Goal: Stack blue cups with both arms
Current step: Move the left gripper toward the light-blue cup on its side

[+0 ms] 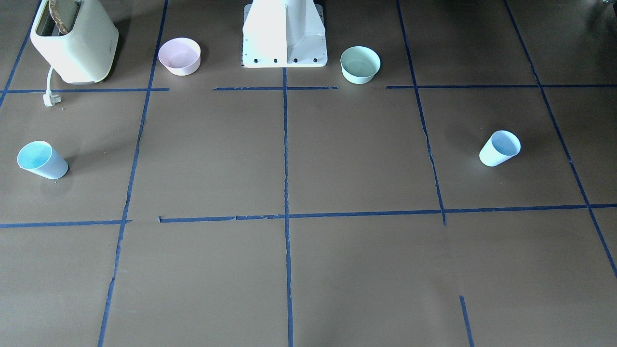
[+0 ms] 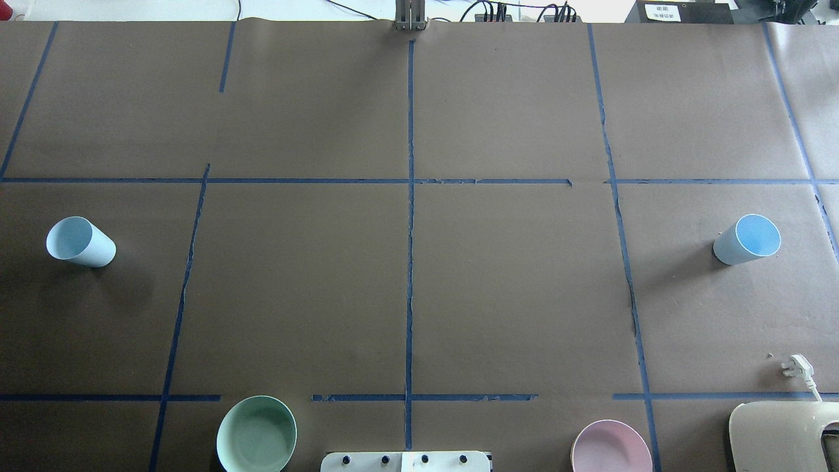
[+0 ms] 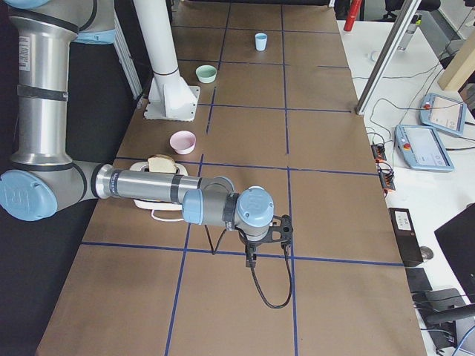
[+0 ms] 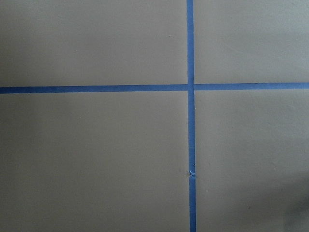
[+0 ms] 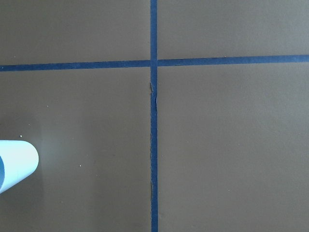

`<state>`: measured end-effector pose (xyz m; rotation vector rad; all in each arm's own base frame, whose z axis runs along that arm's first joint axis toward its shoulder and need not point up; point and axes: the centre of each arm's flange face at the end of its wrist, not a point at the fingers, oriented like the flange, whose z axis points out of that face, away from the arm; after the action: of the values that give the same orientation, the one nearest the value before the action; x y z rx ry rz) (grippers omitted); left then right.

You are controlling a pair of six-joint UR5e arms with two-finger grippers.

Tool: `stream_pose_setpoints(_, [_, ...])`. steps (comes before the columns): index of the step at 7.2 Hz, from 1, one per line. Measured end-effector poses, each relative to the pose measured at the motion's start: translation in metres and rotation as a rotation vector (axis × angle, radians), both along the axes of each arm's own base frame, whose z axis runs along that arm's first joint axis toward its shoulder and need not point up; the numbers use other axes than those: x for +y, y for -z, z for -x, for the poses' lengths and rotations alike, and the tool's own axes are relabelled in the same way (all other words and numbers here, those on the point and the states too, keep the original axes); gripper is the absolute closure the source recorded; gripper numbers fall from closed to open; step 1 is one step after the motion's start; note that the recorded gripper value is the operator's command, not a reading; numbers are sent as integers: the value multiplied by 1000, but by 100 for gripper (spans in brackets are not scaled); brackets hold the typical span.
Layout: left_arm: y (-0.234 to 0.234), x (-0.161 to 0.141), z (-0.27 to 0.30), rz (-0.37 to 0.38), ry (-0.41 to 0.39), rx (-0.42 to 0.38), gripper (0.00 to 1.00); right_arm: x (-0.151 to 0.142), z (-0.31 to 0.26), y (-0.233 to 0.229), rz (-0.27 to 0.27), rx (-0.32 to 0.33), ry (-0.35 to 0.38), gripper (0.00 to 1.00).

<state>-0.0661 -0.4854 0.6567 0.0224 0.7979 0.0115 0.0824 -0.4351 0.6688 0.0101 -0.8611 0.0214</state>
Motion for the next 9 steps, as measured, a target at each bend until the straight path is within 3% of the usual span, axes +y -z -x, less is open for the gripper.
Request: stream_pose_setpoints(9, [-2, 0, 0, 2, 0, 7, 0, -3, 0, 4, -7, 0, -1, 0])
